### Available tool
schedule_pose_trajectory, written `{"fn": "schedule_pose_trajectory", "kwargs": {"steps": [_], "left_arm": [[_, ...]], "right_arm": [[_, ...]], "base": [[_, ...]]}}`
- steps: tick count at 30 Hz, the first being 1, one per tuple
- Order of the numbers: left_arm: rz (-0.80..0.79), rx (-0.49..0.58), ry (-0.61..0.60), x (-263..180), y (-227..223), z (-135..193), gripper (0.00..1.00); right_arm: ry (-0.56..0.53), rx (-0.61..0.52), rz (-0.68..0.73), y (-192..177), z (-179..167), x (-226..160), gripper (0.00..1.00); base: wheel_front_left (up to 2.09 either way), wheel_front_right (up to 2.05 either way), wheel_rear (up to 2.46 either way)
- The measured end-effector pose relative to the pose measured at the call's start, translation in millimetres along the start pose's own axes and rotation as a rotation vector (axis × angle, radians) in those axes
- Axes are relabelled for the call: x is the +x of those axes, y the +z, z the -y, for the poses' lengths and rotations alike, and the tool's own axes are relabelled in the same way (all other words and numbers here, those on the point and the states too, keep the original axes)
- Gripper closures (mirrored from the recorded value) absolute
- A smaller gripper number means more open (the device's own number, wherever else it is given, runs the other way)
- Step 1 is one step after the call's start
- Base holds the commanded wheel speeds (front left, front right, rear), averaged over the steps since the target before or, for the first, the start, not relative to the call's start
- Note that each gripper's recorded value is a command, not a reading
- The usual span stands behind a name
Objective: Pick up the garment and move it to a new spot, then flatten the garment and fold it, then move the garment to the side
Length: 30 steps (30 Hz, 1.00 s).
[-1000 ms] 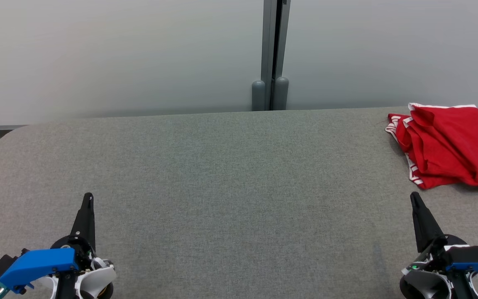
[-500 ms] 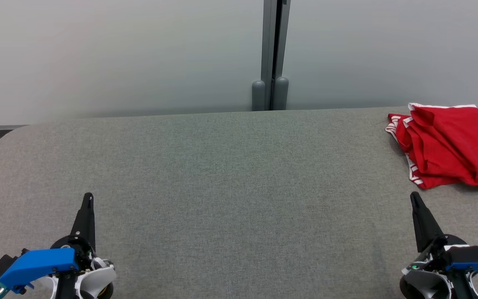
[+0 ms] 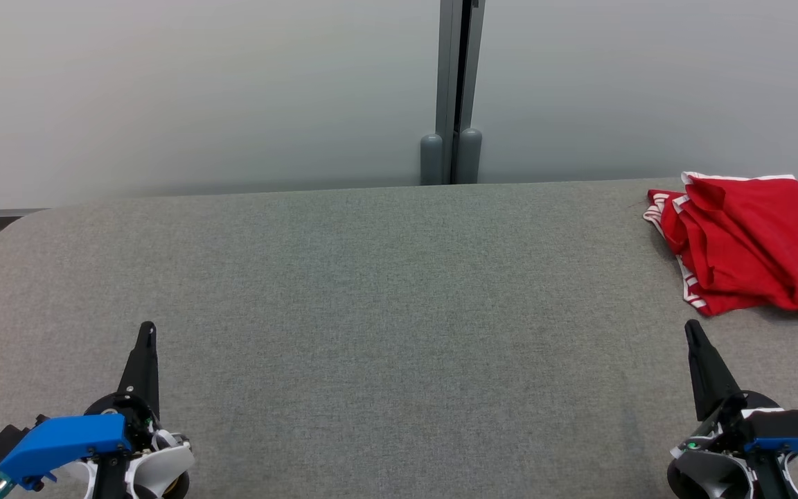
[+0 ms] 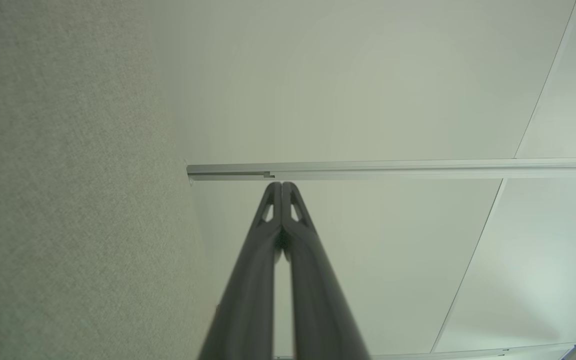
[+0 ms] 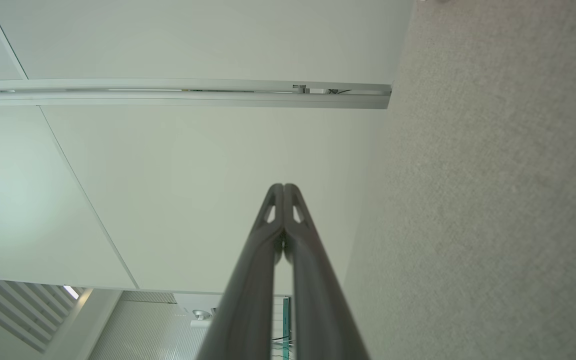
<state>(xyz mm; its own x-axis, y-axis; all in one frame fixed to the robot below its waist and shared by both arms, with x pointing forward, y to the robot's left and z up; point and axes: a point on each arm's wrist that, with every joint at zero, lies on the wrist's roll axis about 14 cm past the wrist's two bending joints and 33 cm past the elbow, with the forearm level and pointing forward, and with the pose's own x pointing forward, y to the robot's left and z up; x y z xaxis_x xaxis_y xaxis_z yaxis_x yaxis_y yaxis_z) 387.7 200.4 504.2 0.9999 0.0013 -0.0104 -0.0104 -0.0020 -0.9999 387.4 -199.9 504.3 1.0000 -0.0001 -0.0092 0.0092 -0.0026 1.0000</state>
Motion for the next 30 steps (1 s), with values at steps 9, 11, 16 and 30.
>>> {"fn": "schedule_pose_trajectory", "kwargs": {"steps": [9, 11, 16, 30], "left_arm": [[0.000, 0.000, 0.000, 0.0, 0.0, 0.0, 1.00], [0.000, 0.000, 0.000, 0.0, 0.0, 0.0, 1.00], [0.000, 0.000, 0.000, 0.0, 0.0, 0.0, 1.00], [0.000, 0.000, 0.000, 0.0, 0.0, 0.0, 1.00]], "right_arm": [[0.000, 0.000, 0.000, 0.0, -0.1, 0.1, 1.00], [0.000, 0.000, 0.000, 0.0, -0.1, 0.1, 1.00], [0.000, 0.000, 0.000, 0.0, -0.1, 0.1, 1.00], [0.000, 0.000, 0.000, 0.0, -0.2, 0.1, 1.00]], "base": [[0.00, 0.00, 0.00], [0.00, 0.00, 0.00], [0.00, 0.00, 0.00], [0.00, 0.00, 0.00]]}}
